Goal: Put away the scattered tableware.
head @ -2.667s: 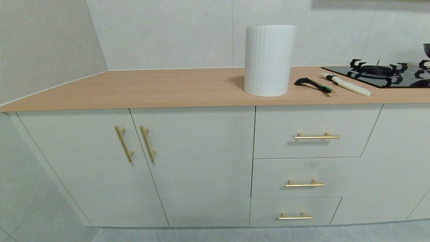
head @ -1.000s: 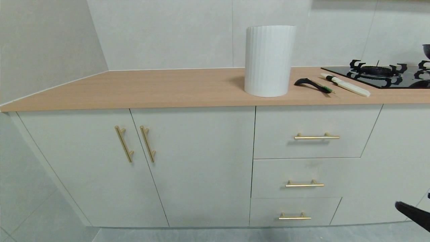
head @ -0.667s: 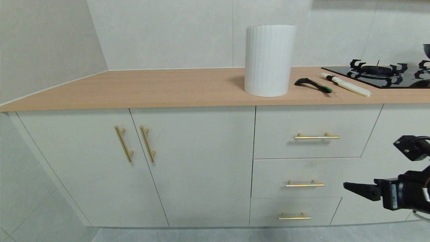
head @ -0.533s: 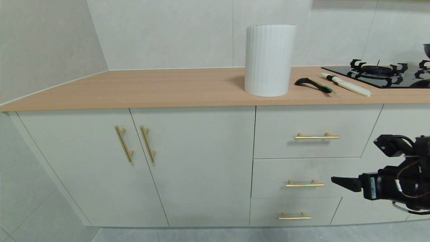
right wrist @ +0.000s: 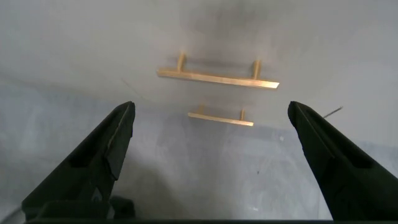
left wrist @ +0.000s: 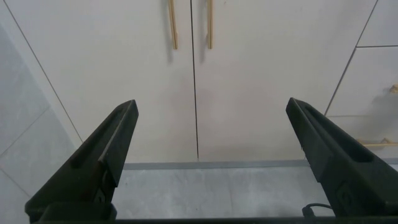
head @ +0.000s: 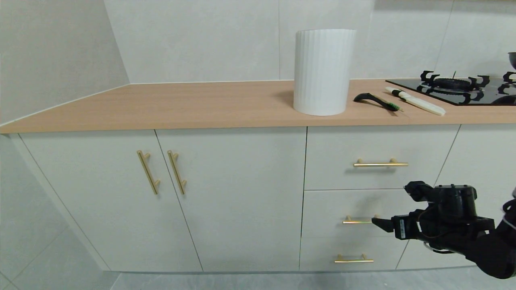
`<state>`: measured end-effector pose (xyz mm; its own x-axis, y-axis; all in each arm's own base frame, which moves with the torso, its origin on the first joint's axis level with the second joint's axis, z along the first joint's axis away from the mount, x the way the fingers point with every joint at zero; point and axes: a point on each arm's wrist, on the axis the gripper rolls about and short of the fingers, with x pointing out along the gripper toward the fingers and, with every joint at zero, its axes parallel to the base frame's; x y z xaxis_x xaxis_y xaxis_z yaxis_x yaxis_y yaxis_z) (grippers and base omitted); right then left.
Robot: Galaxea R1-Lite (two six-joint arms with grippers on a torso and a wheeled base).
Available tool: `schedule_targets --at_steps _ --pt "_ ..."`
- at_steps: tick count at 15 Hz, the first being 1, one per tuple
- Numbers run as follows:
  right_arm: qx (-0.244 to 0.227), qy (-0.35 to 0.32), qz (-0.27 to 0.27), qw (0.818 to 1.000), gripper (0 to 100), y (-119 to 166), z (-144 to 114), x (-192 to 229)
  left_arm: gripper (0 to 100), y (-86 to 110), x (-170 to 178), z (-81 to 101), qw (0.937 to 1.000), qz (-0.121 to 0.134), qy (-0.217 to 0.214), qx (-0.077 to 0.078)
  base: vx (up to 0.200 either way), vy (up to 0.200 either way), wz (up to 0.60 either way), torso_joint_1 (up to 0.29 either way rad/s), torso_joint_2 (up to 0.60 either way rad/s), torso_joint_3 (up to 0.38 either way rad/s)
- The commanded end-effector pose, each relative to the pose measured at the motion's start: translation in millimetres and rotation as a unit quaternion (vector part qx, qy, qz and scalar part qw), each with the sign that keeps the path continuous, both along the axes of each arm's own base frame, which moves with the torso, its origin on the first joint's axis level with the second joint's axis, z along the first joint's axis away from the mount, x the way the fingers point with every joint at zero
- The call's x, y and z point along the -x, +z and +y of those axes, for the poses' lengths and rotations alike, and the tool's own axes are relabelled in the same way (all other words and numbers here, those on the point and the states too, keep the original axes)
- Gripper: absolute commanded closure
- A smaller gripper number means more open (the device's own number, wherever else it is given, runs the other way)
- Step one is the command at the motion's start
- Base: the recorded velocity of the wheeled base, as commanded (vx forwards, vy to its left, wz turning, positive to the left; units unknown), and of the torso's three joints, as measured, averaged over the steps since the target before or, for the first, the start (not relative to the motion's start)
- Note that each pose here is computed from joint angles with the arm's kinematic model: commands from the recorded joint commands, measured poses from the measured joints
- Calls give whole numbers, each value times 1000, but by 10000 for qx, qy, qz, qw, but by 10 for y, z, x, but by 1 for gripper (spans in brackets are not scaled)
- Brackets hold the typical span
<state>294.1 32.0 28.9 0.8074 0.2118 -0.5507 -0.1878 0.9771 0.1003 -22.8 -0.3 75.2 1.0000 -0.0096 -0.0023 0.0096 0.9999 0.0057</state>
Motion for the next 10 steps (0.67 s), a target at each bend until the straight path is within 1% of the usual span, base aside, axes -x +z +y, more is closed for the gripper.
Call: schedule_targets --at_steps 1,3,5,8,10 --pt "190 -93 341 9992 0 -518 60 -110 0 0 0 0 10000 4 2 -2 0 0 0 0 0 0" --pt "303 -223 173 9991 0 -697 103 -222 0 0 0 0 10000 4 2 -2 0 0 0 0 0 0" --pt "394 -372 93 9985 0 -779 117 -320 0 0 0 0 10000 4 2 -2 0 0 0 0 0 0" --pt "544 -755 -110 9956 0 -812 153 -464 0 0 0 0 10000 4 2 -2 0 0 0 0 0 0" --pt "489 -833 -181 9952 0 -820 174 -516 0 0 0 0 10000 4 2 -2 0 0 0 0 0 0"
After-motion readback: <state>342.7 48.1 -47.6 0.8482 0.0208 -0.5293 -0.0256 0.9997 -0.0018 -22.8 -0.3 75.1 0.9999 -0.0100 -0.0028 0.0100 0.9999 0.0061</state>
